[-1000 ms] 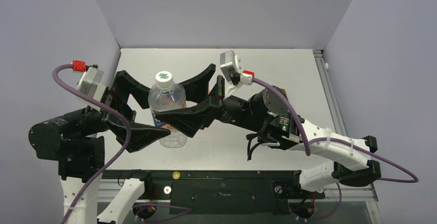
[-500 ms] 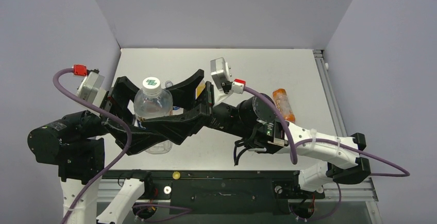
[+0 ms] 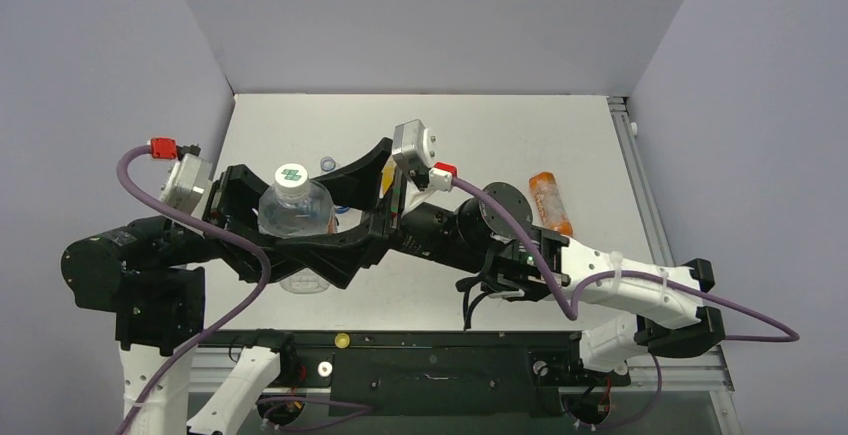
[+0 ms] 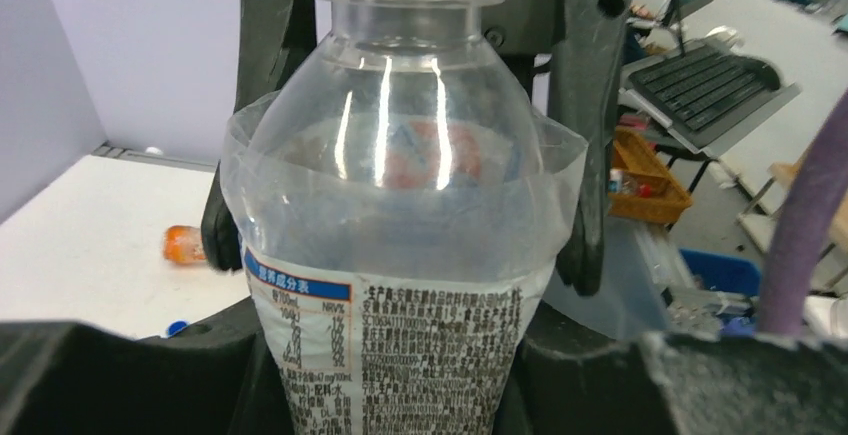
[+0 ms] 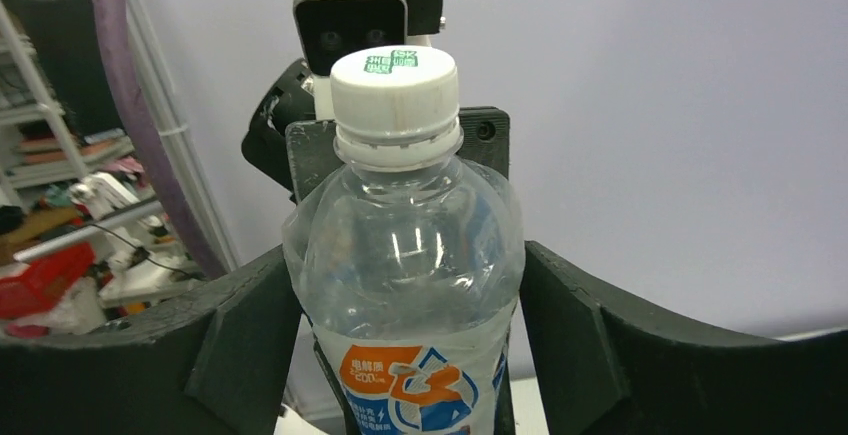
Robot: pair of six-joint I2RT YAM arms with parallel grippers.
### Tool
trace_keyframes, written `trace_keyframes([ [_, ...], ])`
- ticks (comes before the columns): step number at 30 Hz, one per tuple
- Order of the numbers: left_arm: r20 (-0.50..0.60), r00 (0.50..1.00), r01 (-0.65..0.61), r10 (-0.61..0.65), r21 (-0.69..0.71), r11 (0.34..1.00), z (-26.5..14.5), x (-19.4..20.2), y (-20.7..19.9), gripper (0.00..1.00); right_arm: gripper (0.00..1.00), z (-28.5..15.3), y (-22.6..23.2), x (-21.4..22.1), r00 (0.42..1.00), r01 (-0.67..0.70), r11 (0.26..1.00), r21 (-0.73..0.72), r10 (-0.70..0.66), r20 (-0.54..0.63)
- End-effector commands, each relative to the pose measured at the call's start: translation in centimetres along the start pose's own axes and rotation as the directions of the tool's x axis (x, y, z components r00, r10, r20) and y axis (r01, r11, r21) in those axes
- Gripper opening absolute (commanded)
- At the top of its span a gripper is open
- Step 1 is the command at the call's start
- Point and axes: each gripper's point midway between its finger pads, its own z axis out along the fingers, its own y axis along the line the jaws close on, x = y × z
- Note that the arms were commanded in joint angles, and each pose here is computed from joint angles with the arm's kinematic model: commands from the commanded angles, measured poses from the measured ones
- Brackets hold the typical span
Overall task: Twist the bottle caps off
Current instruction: Unscrew the bottle cap from the plastic bottle.
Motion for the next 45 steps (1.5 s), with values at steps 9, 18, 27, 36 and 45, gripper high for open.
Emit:
trace_keyframes([
  [9, -0.113, 0.962, -0.267, 0.247, -0.227, 0.936, -1.8, 4.0, 6.3, 0.04, 0.77, -3.8, -2.7, -4.5, 0.989, 0.109, 0.972, 0.208, -0.085, -0.123],
  [18, -0.196, 0.921, -0.384, 0.336, -0.317, 0.867, -3.4, 6.0, 8.2, 0.01, 0.71, -1.7, -4.5, -1.4, 0.964, 0.151, 0.95, 0.274, -0.081, -0.252],
  [27, -0.202, 0.931, -0.36, 0.305, -0.349, 0.865, -3.8, 7.0, 9.0, 0.01, 0.55, -1.1, -4.6, -0.8, 0.964, 0.142, 0.953, 0.269, -0.072, -0.255],
  [36, -0.196, 0.932, -0.356, 0.303, -0.359, 0.862, -3.9, 7.0, 9.1, 0.01, 0.41, -1.0, -4.8, -1.1, 0.97, 0.135, 0.951, 0.279, -0.07, -0.234],
  [45, -0.144, 0.957, -0.286, 0.251, -0.339, 0.896, -3.3, 6.4, 8.1, 0.0, 0.0, -1.3, -5.3, -0.8, 0.961, 0.165, 0.949, 0.268, -0.093, -0.261],
])
